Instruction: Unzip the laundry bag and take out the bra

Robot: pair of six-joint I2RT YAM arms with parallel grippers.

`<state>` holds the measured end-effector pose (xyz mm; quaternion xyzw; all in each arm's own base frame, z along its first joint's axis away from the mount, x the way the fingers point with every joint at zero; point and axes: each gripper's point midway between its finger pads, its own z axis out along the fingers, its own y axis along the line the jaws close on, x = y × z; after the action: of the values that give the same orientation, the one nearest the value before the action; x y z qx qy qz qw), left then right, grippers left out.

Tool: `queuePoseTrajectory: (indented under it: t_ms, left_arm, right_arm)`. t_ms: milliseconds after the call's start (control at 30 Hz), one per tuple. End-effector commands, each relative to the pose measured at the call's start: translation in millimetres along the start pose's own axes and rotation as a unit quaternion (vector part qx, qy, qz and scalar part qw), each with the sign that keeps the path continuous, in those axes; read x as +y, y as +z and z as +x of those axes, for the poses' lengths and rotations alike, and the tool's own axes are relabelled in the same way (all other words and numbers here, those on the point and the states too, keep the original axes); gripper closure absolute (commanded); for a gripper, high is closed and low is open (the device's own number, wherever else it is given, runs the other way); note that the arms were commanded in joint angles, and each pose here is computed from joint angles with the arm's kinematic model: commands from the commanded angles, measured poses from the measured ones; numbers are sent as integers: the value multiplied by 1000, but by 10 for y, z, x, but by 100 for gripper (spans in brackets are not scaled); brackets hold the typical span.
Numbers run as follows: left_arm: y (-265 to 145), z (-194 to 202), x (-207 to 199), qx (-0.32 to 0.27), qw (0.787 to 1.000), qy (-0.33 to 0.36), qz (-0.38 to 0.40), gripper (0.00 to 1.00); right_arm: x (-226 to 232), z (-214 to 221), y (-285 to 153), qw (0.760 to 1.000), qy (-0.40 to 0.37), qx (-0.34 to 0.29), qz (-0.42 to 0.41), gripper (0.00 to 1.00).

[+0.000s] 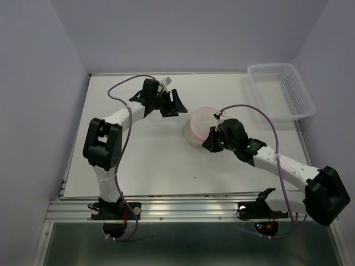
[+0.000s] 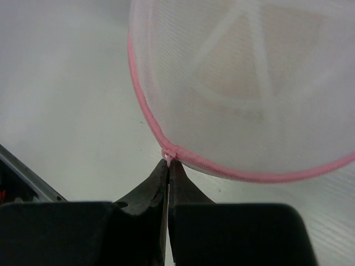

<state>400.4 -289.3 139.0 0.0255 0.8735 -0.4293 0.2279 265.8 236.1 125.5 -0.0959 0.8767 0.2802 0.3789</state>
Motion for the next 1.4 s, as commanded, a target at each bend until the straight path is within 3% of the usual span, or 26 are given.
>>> queuePoseTrajectory:
  t_ms: [0,67,133,333,567,933,1067,1267,1367]
  left_arm:
    - [-205,-269,-161,-42,999,28,5,10]
    - [-287,-203,-164,-47,999,24,-2,1]
    - [-341,-66,-89,-44,999,14,-11,1]
    - [-529,300,-353,-55,998,1,16,1]
    - [-353,572,-705,-35,998,6,43,1]
    - [-64,872,-707,0,998,-17,57,4]
    - [-6,888,-903,0,995,-22,98,14]
    - [136,987,-882,21,995,-26,95,40]
    - [147,1048,-816,27,995,-32,87,44]
  right_arm:
    - [108,-26,-32,998,58,-12,1,99]
    - [60,-72,-31,997,66,-23,17,99]
    - [76,-113,-27,997,64,-28,15,99]
    - [207,-74,42,999,45,-16,-5,99]
    - [230,-40,52,999,35,-13,-4,99]
    - [310,-104,79,999,32,-18,-12,99]
    - [331,-57,106,1000,26,-10,-16,99]
    - [307,-73,99,999,27,-15,-9,99]
    - [315,-114,83,999,26,-21,-8,99]
